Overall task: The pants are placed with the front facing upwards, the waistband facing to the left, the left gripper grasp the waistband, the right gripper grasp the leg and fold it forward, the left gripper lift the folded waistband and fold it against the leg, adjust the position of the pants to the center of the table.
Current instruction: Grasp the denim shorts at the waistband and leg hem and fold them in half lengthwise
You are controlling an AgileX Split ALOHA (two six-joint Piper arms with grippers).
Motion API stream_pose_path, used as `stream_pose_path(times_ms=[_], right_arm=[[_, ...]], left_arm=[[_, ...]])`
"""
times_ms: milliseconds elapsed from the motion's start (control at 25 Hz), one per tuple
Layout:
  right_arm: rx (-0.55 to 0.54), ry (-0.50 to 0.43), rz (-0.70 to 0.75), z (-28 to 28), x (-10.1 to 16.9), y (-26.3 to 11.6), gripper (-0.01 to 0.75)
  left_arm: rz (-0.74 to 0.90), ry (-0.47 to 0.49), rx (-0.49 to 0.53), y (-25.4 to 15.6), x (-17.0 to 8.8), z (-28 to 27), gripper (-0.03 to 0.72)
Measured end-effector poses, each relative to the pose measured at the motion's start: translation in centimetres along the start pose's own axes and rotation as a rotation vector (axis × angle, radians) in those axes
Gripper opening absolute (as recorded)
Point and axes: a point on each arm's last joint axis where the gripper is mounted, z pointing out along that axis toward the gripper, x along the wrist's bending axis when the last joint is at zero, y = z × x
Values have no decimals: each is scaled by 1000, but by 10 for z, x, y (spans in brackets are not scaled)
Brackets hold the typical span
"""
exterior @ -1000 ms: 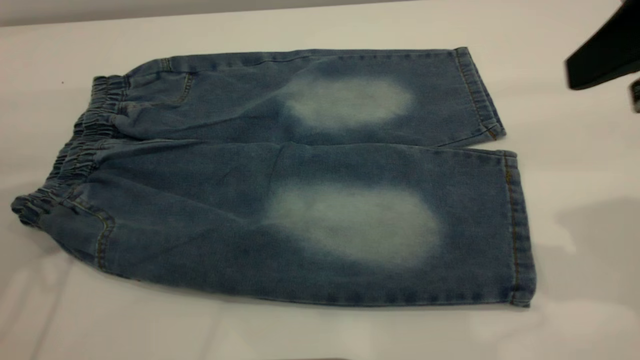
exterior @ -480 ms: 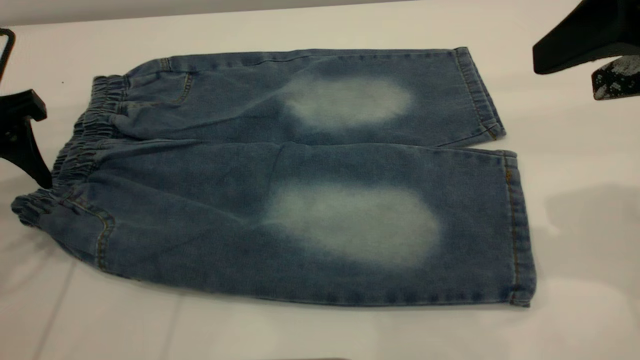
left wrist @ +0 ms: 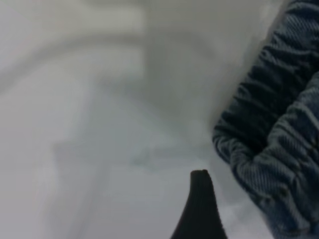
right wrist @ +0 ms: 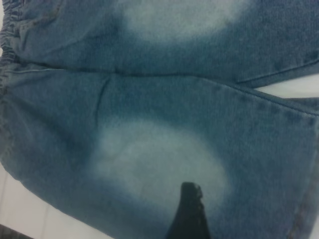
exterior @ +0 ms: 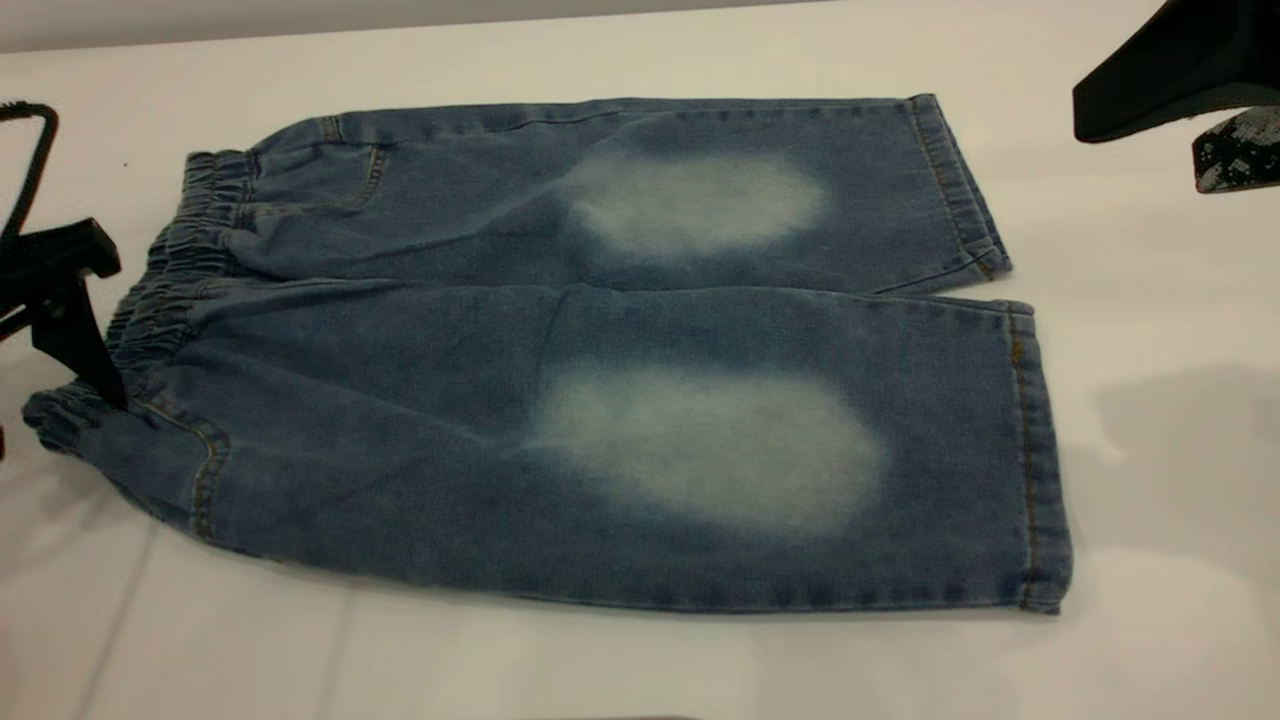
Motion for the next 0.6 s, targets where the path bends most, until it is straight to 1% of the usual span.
stream_pose_path(times_ms=[160,280,400,440,520,600], right_arm=[[-5,-9,0,0,-1,0,516],[-6,-10,-2,0,-1,1,516],[-7,-11,-2,0,-1,1,516],[-7,-11,-2,0,-1,1,516],[-3,-10,-1,1,-1,0,516],[25,4,8,4,-2,-2,516]], left_arm=[[-10,-3,-24,2,0,10,516],[-24,0,-14,0,0,18,514],[2,-3,-12,-3,-5,24,492],[11,-7,-17,-3,-8,24,471],[34,-16,-25,-6,-14,24,405],[54,-25,-36,-8,-20,24,290]])
